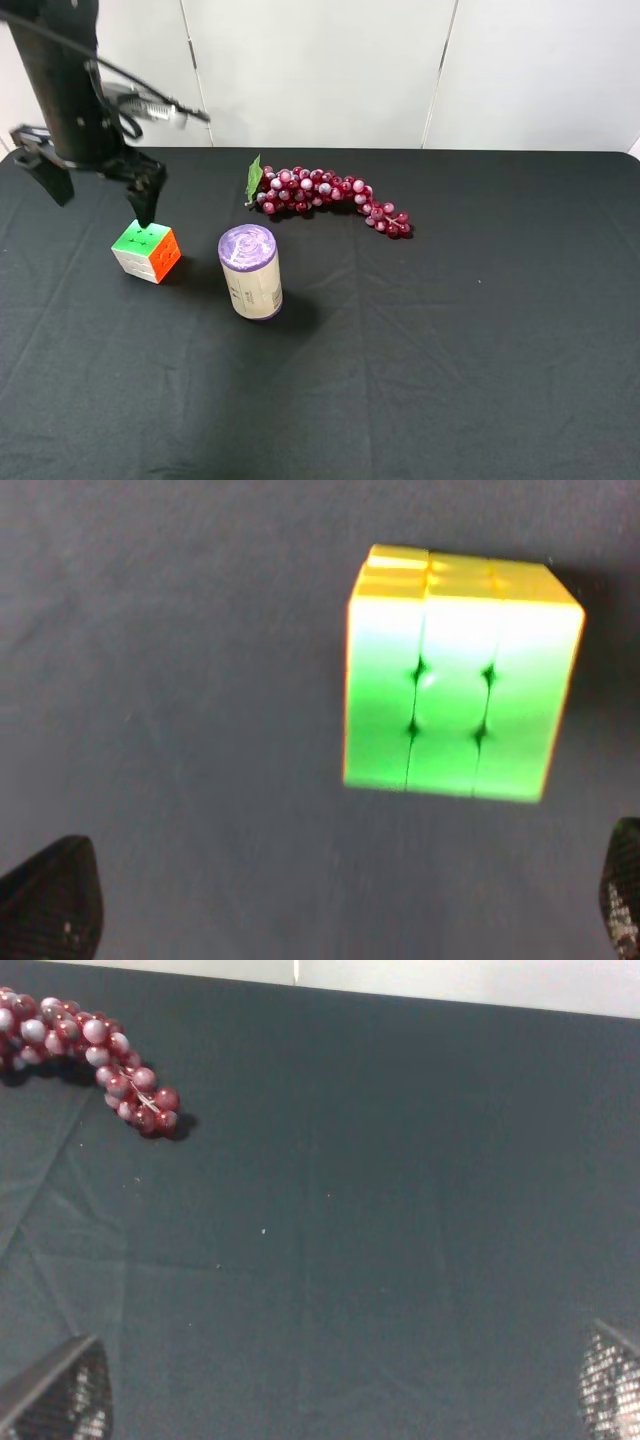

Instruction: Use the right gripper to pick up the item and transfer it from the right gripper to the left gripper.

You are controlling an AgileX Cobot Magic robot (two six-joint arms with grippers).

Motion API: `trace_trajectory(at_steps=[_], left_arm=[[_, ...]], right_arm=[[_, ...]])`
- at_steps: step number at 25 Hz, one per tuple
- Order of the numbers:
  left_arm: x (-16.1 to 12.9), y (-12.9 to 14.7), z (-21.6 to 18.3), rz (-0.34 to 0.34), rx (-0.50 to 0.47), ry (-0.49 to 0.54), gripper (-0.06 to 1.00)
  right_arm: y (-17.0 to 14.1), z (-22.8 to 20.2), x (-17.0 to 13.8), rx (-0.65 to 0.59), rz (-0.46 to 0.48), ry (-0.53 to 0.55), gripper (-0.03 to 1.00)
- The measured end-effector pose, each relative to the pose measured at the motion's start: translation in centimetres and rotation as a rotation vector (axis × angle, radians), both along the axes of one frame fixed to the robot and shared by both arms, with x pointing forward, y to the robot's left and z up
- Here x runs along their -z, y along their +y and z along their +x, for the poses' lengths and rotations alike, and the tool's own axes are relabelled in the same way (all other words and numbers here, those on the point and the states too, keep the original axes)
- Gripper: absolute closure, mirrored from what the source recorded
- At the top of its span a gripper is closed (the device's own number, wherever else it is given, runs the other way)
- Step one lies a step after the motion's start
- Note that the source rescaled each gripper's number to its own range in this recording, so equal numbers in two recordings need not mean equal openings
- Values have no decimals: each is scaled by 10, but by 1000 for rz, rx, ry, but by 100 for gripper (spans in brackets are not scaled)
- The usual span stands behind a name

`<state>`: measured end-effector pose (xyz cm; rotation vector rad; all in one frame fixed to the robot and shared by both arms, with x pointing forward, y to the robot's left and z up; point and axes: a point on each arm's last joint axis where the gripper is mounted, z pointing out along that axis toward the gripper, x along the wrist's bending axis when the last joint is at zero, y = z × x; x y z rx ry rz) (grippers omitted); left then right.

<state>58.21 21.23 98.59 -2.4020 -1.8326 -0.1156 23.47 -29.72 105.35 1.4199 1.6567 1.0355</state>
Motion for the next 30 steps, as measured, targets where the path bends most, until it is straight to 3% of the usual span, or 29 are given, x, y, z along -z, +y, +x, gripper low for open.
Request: trace_trajectory(at_steps=[3,5,9,19,24,30], left_arm=[[-32,1,-1,-3,-12,-25,-5],[-68,2,-6,-36,-12,-134,-5],[-110,8,-26,-72,-13,-250,-5],[-198,21,-102,-266,-25,-507,-5],[-206,32,-143,-294,-25,-557,-5],[-178,47,-194,-290,-31,-531,-5]], right_arm=[[0,0,0,0,0,0,-3],[0,0,0,0,0,0,-3],[0,0,0,0,0,0,-3],[0,0,0,0,0,0,-3],[0,0,0,0,0,0,-3],[0,0,0,0,0,0,-3]])
